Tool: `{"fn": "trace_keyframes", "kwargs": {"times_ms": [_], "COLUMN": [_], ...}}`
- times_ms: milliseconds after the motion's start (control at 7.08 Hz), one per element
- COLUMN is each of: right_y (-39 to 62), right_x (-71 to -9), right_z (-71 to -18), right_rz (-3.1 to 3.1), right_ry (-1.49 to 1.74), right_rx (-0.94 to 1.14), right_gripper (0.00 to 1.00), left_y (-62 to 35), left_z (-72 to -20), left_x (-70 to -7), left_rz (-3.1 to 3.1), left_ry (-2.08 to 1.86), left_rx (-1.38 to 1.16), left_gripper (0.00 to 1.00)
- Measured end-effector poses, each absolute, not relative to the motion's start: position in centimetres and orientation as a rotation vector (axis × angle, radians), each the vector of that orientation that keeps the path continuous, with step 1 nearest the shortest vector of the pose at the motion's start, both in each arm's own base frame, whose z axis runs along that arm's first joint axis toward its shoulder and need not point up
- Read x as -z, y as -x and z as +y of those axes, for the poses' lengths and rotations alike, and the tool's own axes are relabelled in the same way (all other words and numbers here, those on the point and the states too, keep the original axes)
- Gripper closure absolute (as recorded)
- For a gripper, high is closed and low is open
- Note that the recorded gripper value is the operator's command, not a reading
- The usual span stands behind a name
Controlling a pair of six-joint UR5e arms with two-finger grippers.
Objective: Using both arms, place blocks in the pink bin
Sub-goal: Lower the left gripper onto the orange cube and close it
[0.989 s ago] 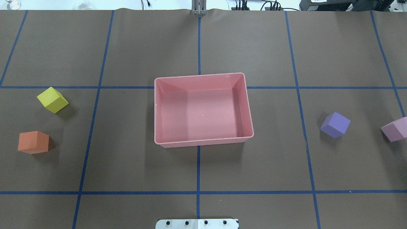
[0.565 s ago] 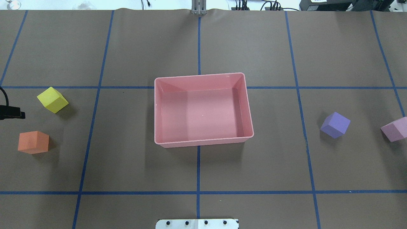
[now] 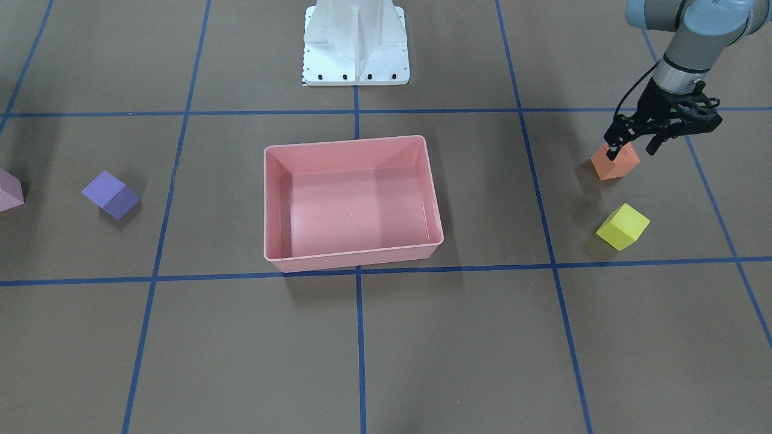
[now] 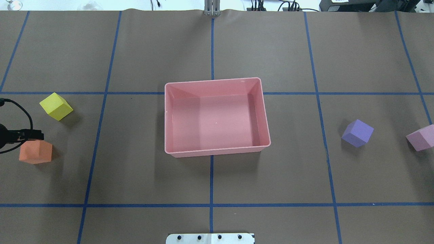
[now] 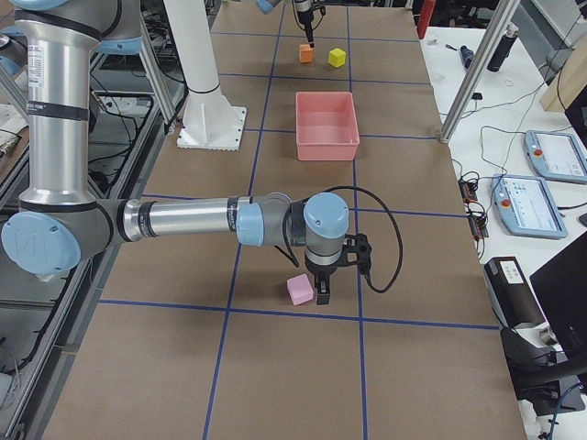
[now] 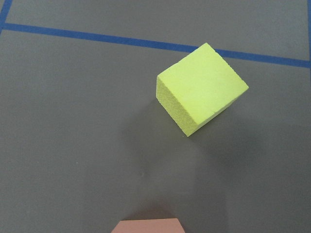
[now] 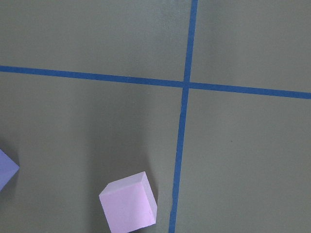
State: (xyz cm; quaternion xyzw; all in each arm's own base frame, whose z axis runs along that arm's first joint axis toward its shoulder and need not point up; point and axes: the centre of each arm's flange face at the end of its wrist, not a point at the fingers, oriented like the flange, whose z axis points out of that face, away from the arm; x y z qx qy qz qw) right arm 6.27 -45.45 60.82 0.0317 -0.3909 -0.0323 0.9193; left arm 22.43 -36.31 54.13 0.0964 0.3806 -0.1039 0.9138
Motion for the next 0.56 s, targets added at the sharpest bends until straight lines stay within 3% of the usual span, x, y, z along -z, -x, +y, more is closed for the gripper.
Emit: {"fn": "trace_keyframes", "kwargs": {"times_ms": [282,424,565], "right_y": [-6.3,-6.3,-6.2], "right_x": [-61.0,-61.1,-61.1], "right_z": [-45.5,-45.5,-45.5], "right_rz": [-0.804,-0.806,-0.813], "right_ry": [-0.062,-0.060,-0.060], "right_rx": [0.065,0.065,0.065], "right_gripper": [0.00,0.00,0.00], "left_y": [-23.7,-24.5,-25.1], "left_z": [-35.7,-35.4,-35.2], "left_x": [-55.4,-56.0,-56.6], "left_rz": [0.766,0.757,0.750], "left_ry": [-0.177,-0.164,-0.154], "left_rx": [0.184,0.169,0.160], "left_gripper": [0.00,0.31,0.99]}}
